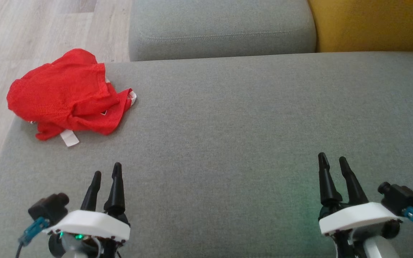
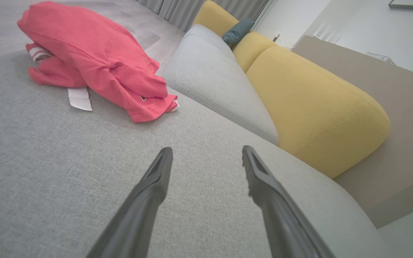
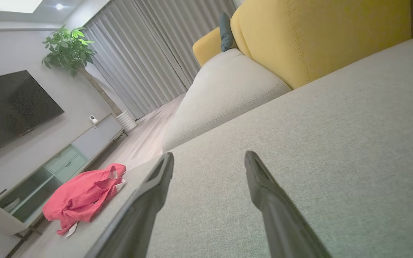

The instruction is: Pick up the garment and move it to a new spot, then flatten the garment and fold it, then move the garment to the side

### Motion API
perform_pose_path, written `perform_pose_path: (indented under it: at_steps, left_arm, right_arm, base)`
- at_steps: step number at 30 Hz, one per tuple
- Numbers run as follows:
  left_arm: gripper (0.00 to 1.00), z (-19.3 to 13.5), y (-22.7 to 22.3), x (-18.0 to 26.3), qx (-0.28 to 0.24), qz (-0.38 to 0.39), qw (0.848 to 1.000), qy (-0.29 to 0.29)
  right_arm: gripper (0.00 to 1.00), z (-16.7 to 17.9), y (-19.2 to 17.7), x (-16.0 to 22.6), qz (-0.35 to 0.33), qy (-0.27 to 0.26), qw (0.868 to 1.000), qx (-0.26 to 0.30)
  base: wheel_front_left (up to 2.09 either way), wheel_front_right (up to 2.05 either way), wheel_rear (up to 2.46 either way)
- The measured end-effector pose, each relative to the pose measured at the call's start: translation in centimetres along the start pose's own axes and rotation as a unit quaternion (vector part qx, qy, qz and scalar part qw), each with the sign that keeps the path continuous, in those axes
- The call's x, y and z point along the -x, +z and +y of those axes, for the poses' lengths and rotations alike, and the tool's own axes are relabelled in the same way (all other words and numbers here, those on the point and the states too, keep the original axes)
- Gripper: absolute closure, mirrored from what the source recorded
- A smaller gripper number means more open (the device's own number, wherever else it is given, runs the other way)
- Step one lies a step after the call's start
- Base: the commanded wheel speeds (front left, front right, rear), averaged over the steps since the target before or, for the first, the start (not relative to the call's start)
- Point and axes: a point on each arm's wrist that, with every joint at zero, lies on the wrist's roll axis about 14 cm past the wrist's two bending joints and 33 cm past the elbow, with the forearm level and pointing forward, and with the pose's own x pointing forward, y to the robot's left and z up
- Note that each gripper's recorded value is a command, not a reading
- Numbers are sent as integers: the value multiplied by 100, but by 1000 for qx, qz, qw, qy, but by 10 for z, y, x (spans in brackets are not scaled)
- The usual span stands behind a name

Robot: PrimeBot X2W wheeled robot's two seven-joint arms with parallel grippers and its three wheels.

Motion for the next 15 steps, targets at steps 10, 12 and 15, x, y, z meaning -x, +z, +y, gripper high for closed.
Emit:
perform_pose_path:
  at_steps: [10, 12, 15]
  left_arm:
    - [0, -7, -5, 4, -60, -2, 998, -12]
    - [0, -7, -4, 4, -73, -4, 997, -12]
    - [0, -9, -4, 4, -90, -8, 996, -17]
  right_arm:
    - [0, 5, -2, 1, -1, 13, 998, 66]
    - [0, 6, -1, 1, -3, 15, 997, 79]
    - [0, 7, 0, 1, -7, 19, 995, 95]
  base:
    - [0, 0, 0]
    - [0, 0, 0]
    - [0, 0, 0]
